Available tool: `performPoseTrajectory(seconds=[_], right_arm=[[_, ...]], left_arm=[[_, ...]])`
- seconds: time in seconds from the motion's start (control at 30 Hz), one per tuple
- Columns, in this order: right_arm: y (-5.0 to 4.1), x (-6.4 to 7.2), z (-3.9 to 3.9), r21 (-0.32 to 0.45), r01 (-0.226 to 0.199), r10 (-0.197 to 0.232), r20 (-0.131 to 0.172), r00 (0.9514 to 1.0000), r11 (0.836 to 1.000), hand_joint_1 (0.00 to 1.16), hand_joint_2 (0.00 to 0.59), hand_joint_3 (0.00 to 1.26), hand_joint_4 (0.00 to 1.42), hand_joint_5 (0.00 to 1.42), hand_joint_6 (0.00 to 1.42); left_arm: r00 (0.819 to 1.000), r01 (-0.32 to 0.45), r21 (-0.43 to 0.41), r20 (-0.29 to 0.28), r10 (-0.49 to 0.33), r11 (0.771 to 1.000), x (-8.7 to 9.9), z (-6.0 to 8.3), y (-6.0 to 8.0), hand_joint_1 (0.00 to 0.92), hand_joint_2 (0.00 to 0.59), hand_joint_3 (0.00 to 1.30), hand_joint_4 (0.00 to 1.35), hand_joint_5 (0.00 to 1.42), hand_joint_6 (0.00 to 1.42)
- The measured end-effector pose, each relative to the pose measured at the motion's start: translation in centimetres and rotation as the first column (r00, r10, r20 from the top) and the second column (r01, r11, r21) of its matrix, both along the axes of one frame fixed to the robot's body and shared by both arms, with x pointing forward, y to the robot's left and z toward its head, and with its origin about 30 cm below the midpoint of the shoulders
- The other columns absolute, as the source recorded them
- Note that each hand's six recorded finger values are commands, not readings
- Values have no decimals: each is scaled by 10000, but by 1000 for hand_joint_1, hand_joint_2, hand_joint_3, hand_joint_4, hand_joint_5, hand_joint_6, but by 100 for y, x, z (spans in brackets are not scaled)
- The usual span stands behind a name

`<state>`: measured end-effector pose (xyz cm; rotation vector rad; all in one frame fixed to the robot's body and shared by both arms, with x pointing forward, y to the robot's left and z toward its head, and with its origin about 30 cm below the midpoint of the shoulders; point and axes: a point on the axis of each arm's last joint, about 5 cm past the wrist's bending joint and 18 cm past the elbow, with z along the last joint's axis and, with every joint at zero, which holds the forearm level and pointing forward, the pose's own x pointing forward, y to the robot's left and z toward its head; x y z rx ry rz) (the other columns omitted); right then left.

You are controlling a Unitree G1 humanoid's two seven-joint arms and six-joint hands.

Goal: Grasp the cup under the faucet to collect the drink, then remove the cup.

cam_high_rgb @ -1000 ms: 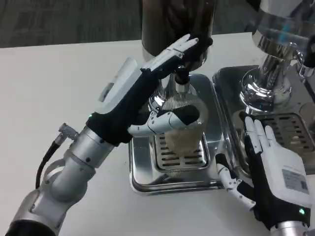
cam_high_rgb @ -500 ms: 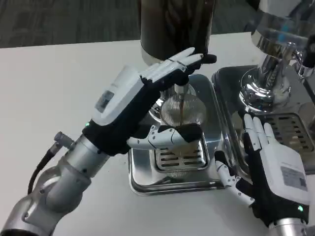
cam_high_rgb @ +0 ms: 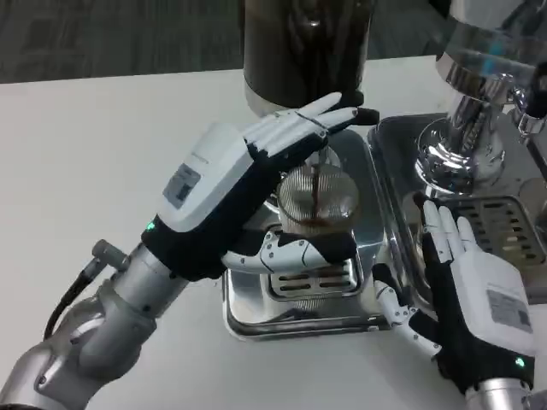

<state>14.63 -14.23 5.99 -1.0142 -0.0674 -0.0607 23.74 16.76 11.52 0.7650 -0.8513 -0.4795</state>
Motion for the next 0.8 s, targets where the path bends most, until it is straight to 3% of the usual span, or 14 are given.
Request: performPoseTrajectory(seconds=[0.7,0.8], right_arm=[[13,14,-8,23,-93,93,-9,10000,10000,252,423,0,0,0,132],[12,14,-6,154,-97,97,-6,10000,9998,334,357,0,0,0,157]], left_arm=[[9921,-391,1581,1242,194,9867,-3,24,38,0,143,250,135,282,261],[9917,-420,1598,1266,218,9863,-8,15,31,0,144,250,135,281,259]])
